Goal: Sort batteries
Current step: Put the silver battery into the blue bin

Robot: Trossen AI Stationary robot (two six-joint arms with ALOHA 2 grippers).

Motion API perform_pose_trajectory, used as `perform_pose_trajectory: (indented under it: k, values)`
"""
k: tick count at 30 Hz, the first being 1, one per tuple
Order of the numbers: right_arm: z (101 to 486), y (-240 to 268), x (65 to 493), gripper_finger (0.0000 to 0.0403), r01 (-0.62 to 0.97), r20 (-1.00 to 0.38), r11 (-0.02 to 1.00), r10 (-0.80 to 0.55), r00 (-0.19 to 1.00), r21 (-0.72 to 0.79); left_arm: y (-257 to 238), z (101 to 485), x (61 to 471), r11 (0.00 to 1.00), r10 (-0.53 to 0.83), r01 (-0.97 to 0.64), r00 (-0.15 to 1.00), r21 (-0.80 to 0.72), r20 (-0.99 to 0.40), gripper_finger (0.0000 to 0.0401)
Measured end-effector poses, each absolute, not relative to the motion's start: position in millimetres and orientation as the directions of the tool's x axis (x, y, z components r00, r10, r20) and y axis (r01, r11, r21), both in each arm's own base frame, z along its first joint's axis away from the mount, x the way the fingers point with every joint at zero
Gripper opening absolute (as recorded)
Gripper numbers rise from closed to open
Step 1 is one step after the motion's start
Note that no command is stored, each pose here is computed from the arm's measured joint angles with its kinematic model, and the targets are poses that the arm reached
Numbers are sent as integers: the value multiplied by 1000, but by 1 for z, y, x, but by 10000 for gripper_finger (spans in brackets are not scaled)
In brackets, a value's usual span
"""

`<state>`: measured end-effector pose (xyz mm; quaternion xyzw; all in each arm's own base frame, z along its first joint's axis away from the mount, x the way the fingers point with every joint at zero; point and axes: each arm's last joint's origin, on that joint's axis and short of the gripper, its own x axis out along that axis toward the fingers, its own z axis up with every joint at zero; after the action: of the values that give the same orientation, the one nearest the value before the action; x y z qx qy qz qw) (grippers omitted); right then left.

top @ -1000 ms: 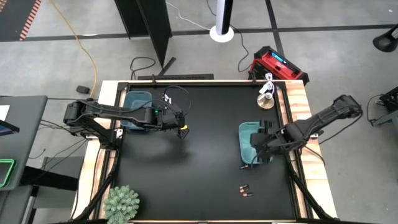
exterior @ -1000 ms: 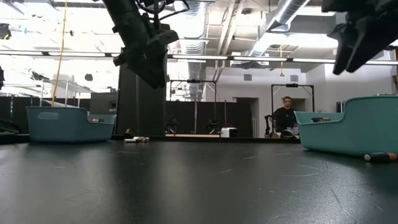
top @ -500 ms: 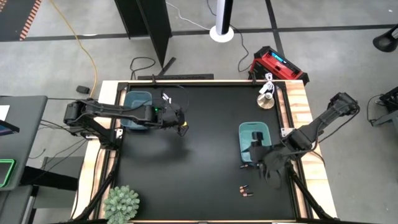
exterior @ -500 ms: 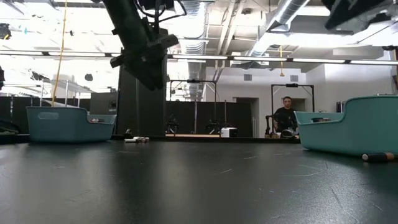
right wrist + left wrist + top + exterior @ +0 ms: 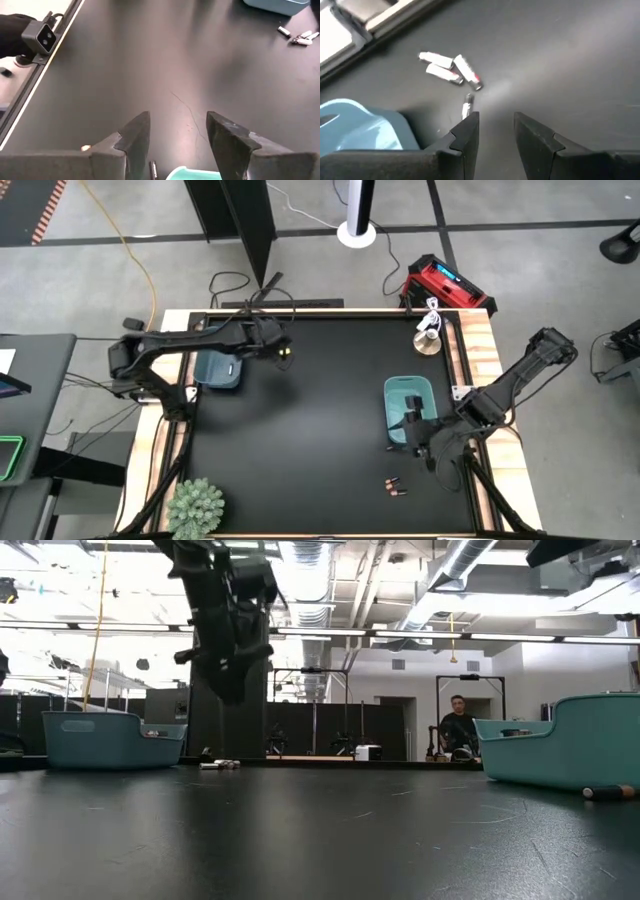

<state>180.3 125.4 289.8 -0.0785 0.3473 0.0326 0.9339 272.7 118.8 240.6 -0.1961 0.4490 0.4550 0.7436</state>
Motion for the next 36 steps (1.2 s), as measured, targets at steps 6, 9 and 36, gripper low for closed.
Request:
perform_pose_trajectory:
  k: [6, 9, 36]
  values:
    - [283, 127, 183, 210, -123, -634, 985, 18, 773, -121, 140, 204, 279, 534, 409, -829, 81, 166, -909, 116]
    - [282, 127, 183, 210, -120, -634, 985, 14, 774, -124, 148, 193, 282, 537, 395, -820, 38, 197, -918, 116]
    - [252, 133, 229, 210, -95, -635, 970, -70, 769, -222, 174, 172, 273, 540, 278, -826, -4, 160, -960, 176]
